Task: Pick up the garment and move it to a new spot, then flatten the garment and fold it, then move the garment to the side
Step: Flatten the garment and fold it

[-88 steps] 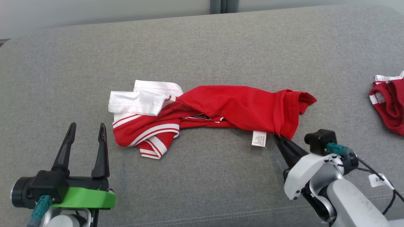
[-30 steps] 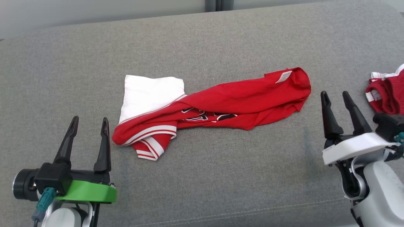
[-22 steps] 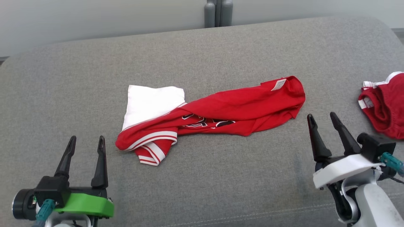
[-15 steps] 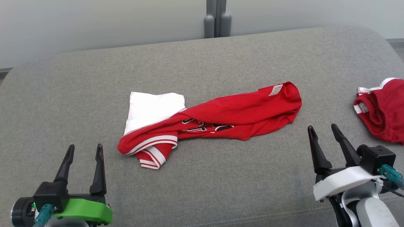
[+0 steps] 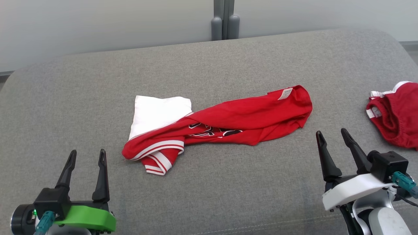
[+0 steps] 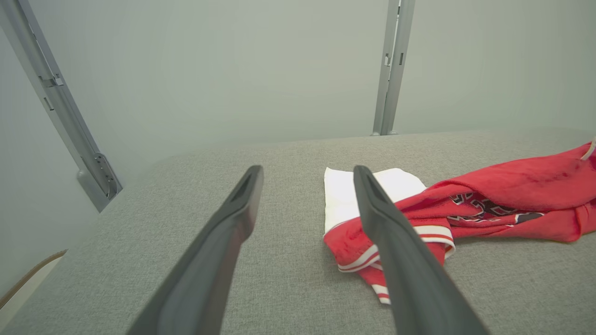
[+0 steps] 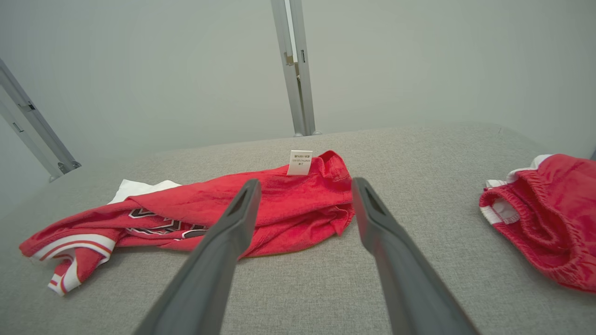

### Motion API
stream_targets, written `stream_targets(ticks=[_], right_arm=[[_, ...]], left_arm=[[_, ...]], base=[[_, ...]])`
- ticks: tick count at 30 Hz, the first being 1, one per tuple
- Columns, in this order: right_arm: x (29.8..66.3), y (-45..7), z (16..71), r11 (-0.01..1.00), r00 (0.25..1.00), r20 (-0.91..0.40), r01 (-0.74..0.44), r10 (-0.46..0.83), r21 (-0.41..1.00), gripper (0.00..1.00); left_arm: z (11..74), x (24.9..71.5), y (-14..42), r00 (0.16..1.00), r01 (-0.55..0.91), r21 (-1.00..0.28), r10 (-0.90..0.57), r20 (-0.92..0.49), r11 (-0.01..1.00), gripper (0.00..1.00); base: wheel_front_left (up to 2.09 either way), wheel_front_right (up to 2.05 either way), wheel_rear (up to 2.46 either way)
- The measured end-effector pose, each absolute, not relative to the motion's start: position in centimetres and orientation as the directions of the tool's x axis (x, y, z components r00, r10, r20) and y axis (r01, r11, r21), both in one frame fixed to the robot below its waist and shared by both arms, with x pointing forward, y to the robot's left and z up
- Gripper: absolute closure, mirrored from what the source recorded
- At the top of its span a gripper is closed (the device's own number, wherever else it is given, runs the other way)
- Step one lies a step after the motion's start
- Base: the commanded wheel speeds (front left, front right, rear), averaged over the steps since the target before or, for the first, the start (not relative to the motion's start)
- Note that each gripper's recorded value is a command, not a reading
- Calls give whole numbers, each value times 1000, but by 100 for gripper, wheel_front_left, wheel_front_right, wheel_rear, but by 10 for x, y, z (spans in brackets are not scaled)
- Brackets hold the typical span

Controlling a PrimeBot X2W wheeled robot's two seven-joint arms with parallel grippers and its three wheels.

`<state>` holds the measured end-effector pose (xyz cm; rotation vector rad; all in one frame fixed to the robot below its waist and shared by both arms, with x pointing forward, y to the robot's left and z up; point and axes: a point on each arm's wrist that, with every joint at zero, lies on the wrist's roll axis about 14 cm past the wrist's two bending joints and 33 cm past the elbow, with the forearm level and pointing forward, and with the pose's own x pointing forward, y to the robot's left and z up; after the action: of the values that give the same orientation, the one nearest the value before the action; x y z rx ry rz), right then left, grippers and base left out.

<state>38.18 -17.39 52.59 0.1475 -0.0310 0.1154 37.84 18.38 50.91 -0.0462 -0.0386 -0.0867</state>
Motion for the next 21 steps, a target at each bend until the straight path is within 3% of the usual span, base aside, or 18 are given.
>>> stream_targets(ticks=[13, 21], right_arm=[[389, -167, 518, 984, 988, 1, -151, 152, 94, 0], [410, -167, 511, 983, 985, -20, -172, 174, 64, 0]], left_arm=[[511, 404, 154, 978, 210, -55, -210, 8, 976, 0], [491, 456, 120, 927, 331, -119, -347, -146, 936, 0]], base=[[0, 0, 0], [0, 0, 0]])
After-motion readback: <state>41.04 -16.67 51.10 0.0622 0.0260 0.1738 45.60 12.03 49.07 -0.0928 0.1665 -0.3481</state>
